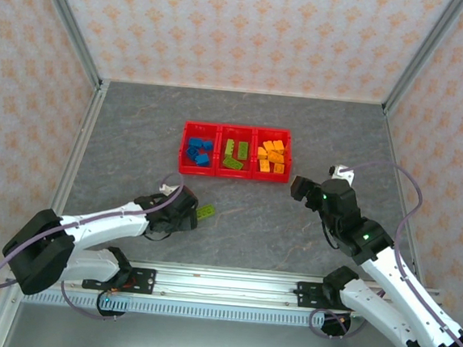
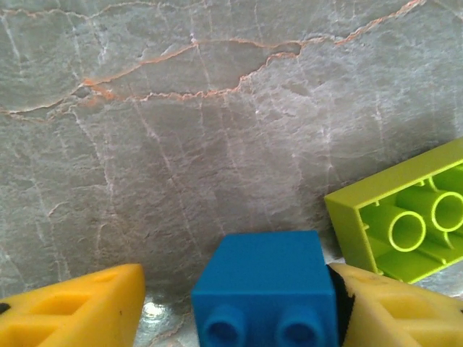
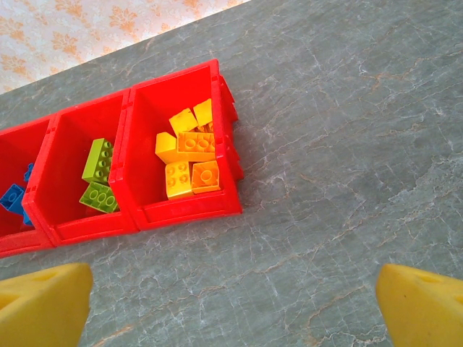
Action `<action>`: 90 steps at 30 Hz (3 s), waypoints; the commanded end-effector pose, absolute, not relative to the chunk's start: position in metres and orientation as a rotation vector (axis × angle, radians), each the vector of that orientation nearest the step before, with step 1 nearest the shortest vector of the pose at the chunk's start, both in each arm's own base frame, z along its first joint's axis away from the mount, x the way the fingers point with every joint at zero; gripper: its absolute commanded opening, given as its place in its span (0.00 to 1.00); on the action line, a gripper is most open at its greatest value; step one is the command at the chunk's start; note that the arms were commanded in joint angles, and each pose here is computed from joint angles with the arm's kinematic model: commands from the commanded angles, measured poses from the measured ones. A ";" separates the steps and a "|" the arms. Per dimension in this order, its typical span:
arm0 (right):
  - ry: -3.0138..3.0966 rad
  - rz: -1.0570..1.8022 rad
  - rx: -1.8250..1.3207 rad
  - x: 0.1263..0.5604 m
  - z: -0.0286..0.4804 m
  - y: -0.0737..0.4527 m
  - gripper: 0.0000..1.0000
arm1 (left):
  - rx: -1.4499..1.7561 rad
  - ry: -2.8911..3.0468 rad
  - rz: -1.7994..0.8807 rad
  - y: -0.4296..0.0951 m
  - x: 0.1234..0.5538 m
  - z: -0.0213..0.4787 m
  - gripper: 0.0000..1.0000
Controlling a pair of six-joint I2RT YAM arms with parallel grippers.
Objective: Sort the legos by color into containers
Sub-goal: Pick up the lego from the middle-left of the table, then place the lego in the container, then pick up the lego from the middle-left of the table.
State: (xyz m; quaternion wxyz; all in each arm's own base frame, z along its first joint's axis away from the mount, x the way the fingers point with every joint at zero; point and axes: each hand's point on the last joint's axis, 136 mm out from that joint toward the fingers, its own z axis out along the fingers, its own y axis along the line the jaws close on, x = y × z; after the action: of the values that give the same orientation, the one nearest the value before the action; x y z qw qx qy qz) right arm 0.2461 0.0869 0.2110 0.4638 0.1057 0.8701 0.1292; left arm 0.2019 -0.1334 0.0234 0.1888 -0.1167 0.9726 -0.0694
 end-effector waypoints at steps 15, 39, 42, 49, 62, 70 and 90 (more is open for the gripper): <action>2.118 0.316 0.273 0.246 0.213 0.084 1.00 | -0.473 2.662 -0.137 -0.111 0.198 0.015 0.45; 2.115 0.313 0.275 0.246 0.213 0.083 1.00 | -0.493 2.310 -0.212 -0.105 0.250 0.116 0.30; 2.117 0.311 0.273 0.246 0.213 0.083 1.00 | -0.453 2.292 -0.167 -0.107 0.279 0.140 0.31; 2.116 0.309 0.273 0.246 0.214 0.083 1.00 | -0.370 2.296 -0.110 -0.113 0.362 0.168 0.32; 2.112 0.302 0.270 0.246 0.216 0.082 1.00 | -0.296 2.433 -0.020 -0.137 0.476 0.120 0.34; 2.115 0.303 0.264 0.246 0.215 0.083 1.00 | -0.302 2.396 -0.007 -0.136 0.488 0.135 0.78; 2.119 0.311 0.260 0.247 0.213 0.085 1.00 | -0.142 2.305 -0.132 -0.142 0.369 0.205 0.99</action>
State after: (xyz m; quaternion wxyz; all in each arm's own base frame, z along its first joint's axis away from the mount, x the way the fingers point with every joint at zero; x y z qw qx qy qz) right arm 0.2454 0.0864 0.2128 0.4666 0.1060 0.8682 0.1311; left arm 0.3978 -0.1345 0.2318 0.4415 -0.0865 0.8905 -0.0682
